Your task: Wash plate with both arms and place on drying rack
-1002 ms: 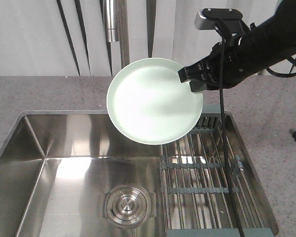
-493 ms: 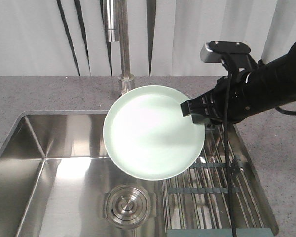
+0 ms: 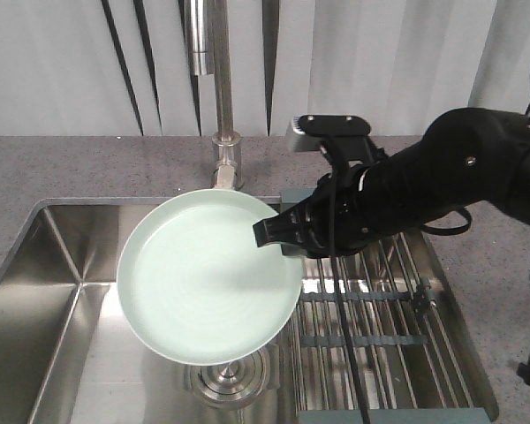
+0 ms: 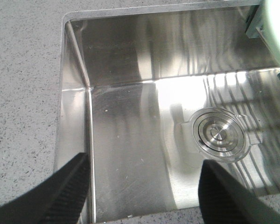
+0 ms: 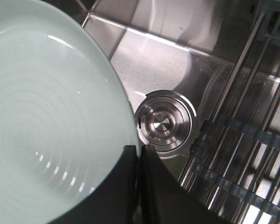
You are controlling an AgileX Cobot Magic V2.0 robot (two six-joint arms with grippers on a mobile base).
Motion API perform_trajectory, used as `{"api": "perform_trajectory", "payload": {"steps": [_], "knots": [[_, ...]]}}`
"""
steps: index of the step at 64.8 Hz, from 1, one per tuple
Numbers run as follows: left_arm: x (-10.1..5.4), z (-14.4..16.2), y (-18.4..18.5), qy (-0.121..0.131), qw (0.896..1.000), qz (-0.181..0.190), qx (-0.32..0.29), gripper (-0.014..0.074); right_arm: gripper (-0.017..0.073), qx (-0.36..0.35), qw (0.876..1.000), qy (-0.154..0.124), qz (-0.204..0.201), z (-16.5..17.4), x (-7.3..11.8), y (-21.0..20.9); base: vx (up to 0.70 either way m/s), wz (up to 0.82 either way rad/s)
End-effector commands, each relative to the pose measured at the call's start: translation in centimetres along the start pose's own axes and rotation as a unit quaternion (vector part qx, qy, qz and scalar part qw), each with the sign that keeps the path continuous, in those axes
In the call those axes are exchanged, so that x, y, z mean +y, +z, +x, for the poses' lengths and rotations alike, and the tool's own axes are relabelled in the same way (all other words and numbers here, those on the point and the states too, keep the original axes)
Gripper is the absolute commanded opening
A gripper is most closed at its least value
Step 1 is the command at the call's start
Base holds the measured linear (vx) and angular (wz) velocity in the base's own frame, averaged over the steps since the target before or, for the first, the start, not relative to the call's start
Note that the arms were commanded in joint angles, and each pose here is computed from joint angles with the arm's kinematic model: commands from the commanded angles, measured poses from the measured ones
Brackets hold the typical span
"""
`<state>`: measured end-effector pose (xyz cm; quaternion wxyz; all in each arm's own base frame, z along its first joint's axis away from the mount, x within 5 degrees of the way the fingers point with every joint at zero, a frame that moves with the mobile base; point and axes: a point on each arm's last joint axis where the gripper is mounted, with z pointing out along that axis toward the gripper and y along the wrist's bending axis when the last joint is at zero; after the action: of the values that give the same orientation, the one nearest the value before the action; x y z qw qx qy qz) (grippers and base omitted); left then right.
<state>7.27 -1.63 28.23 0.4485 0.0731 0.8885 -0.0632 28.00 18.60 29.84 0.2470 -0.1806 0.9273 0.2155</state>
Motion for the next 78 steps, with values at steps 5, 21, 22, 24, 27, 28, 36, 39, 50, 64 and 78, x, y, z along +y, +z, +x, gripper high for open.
{"api": "perform_trajectory", "payload": {"steps": [5, 21, 22, 24, 27, 28, 36, 39, 50, 64, 78], "knots": [[0.0, -1.2, -0.4, -0.007, 0.999, -0.001, -0.038, 0.0463, -0.0004, -0.048, 0.999, -0.006, -0.017, -2.4, 1.2, -0.3, 0.00, 0.00], [0.0, -1.2, -0.4, -0.007, 0.999, -0.001, -0.038, 0.0463, -0.0004, -0.048, 0.998, -0.037, -0.018, -5.0, 1.8, 0.7, 0.00, 0.00], [0.0, -1.2, -0.4, -0.007, 0.999, -0.001, -0.038, 0.0463, -0.0004, -0.047, 0.998, -0.039, -0.016, -5.1, 1.8, 0.8, 0.00, 0.00], [0.0, -1.2, -0.4, -0.007, 0.999, -0.001, -0.038, 0.0463, -0.0004, -0.046, 0.998, -0.042, -0.014, -5.4, 1.8, 1.0, 0.00, 0.00], [0.0, -1.2, -0.4, -0.007, 0.999, -0.001, -0.038, 0.0463, -0.0004, -0.047, 0.998, -0.048, -0.010, -5.9, 1.8, 1.1, 0.00, 0.00], [0.0, -1.2, -0.4, -0.007, 0.999, -0.001, -0.038, 0.0463, -0.0004, -0.049, 0.997, -0.051, -0.009, -6.1, 1.8, 1.1, 0.00, 0.00], [0.0, -1.2, -0.4, -0.007, 0.999, -0.001, -0.038, 0.0463, -0.0004, -0.048, 0.997, -0.059, -0.006, -7.4, 1.3, 1.4, 0.00, 0.00], [0.0, -1.2, -0.4, -0.007, 0.999, -0.001, -0.038, 0.0463, -0.0004, -0.049, 0.997, -0.058, -0.004, -7.8, 0.9, 1.4, 0.00, 0.00], [0.0, -1.2, -0.4, -0.007, 0.999, -0.001, -0.038, 0.0463, -0.0004, -0.066, 0.995, -0.067, 0.005, -9.2, -0.3, 0.9, 0.00, 0.00], [0.0, -1.2, -0.4, -0.007, 0.999, -0.001, -0.038, 0.0463, -0.0004, -0.075, 0.995, -0.058, 0.025, -10.1, -2.9, -0.4, 0.00, 0.00], [0.0, -1.2, -0.4, -0.007, 0.999, -0.001, -0.038, 0.0463, -0.0004, -0.080, 0.995, -0.052, 0.039, -10.3, -4.7, -1.8, 0.00, 0.00]]}}
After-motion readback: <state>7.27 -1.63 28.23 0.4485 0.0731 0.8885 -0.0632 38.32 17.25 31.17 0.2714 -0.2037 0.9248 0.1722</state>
